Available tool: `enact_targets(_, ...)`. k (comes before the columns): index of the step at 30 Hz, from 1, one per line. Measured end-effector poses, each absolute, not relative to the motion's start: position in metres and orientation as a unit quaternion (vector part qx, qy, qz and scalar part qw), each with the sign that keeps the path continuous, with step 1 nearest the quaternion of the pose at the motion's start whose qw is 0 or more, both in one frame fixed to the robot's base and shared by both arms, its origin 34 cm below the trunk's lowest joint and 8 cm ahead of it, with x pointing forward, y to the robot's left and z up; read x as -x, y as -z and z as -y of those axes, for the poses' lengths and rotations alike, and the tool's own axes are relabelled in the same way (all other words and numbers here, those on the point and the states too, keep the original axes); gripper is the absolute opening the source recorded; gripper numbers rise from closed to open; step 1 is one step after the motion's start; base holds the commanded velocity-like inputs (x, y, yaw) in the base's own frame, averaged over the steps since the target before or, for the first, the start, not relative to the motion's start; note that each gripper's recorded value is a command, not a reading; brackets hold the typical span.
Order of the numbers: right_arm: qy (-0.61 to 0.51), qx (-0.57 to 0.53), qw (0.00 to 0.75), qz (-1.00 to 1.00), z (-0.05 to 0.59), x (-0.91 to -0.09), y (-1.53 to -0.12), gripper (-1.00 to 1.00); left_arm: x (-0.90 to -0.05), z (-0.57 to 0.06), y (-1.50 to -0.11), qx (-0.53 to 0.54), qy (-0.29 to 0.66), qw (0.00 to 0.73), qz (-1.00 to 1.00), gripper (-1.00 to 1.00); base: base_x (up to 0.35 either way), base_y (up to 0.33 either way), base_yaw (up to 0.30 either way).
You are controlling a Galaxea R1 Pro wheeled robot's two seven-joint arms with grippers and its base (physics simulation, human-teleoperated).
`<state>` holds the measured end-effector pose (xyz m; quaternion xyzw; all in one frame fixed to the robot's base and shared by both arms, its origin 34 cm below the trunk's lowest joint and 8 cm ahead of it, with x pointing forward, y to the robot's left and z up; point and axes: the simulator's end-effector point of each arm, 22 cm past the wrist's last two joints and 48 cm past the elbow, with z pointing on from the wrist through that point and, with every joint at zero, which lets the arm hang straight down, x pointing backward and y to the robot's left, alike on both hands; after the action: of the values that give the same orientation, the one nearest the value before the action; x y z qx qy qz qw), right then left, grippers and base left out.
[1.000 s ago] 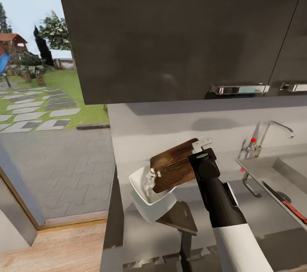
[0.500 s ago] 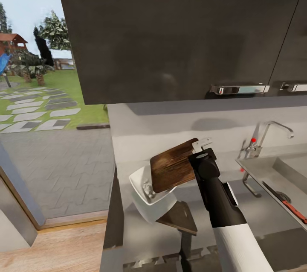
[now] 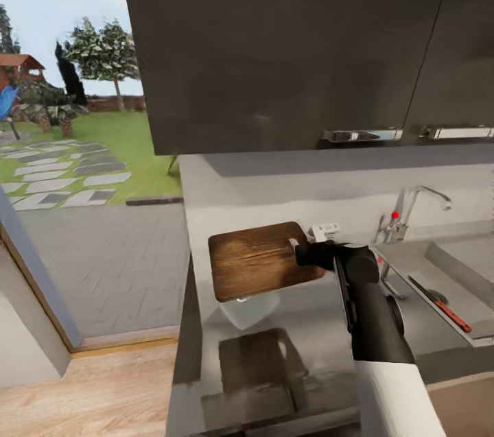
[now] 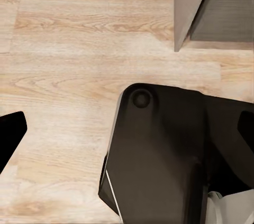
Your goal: In the kitchen, take the Vidalia onion out of the sink, dice it on the chopping board with the paring knife, put the diced onion into the bowl on the countertop, then place both the paring knife and the chopping board into the sink.
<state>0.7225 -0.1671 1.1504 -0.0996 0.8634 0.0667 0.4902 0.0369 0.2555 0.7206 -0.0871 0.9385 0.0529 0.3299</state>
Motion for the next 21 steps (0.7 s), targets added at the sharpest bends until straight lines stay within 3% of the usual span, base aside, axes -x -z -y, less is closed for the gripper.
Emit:
enact_targets(12,-0.084,0.115,0.490,-0.860,0.1707,-0.7208,-1.1495,-1.00,-0.0334,-0.2510,-0.7201,0.088,-0.049,0.326,-0.940,1.00,-0.027,-0.269,0.000)
enact_targets(21,-0.080,0.124,0.499,-0.854,0.1706,-0.7265,-1.1455,-1.00,-0.0334,-0.2504,-0.7201,0.088,-0.050,0.325,-0.940,1.00,-0.187,-0.273,0.000)
